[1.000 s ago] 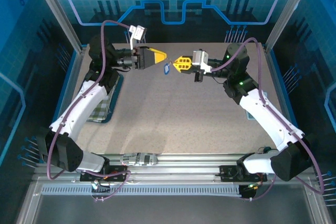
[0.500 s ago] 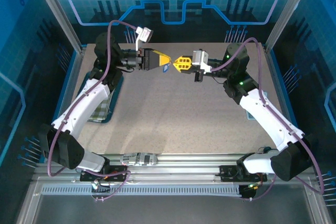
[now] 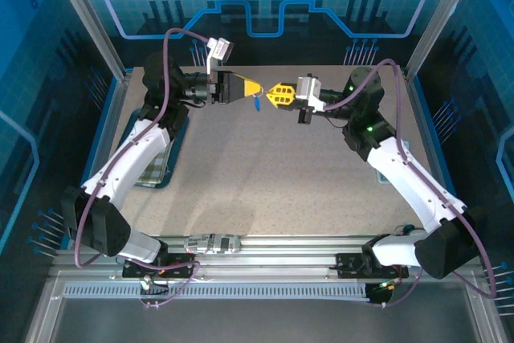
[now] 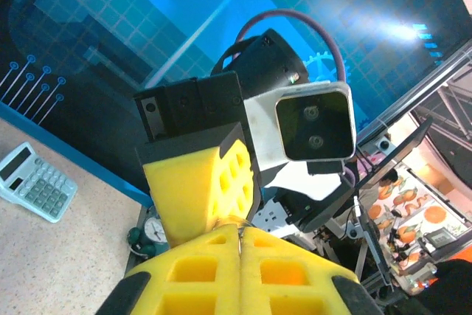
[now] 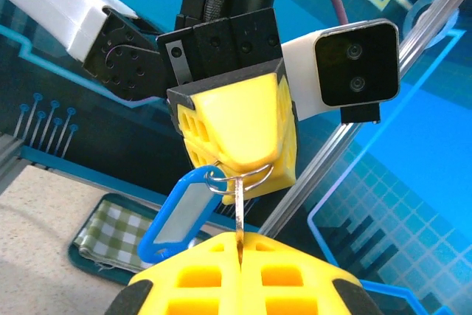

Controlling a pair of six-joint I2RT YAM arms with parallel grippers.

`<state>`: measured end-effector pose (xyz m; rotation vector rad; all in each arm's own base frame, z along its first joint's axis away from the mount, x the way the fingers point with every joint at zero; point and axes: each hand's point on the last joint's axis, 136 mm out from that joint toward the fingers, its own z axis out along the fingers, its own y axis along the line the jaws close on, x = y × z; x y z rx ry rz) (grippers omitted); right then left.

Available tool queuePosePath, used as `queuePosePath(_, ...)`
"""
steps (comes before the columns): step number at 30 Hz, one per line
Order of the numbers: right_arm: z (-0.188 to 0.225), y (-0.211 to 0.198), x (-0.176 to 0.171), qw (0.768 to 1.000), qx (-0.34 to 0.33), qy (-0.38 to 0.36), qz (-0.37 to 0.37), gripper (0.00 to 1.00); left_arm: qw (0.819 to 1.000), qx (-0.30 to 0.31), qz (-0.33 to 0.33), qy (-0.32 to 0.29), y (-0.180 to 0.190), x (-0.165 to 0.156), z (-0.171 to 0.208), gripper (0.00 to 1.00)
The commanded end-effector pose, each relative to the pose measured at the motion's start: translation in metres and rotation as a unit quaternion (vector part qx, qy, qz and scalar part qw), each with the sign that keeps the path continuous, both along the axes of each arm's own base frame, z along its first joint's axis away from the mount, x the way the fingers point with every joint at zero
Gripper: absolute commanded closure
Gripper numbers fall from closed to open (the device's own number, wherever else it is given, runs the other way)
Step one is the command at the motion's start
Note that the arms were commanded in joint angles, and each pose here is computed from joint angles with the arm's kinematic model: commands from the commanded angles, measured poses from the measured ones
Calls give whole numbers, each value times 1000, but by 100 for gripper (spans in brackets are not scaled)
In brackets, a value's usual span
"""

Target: Remove the keys from the keyring

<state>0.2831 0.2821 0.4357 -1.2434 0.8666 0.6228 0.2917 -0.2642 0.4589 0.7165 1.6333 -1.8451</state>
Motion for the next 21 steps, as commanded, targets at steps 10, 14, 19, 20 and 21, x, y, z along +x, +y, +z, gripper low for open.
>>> queuePosePath(10, 3, 22, -18, 993, 10, -95, -73, 100, 997, -53, 51, 13, 9, 15, 15, 100)
queuePosePath(14, 2, 29, -19, 992, 7, -102, -77, 100, 997, -53, 53, 15, 8, 15, 13, 100)
queuePosePath(19, 6, 22, -6, 992, 7, -88, -92, 100, 996, -55, 64, 14, 14, 16, 10, 91)
queuePosePath(20, 6, 19, -4, 992, 6, -85, -92, 100, 996, -57, 69, 13, 16, 17, 9, 85)
queuePosePath(21, 5, 16, -3, 993, 1, -79, -89, 100, 995, -58, 78, 11, 21, 19, 9, 77)
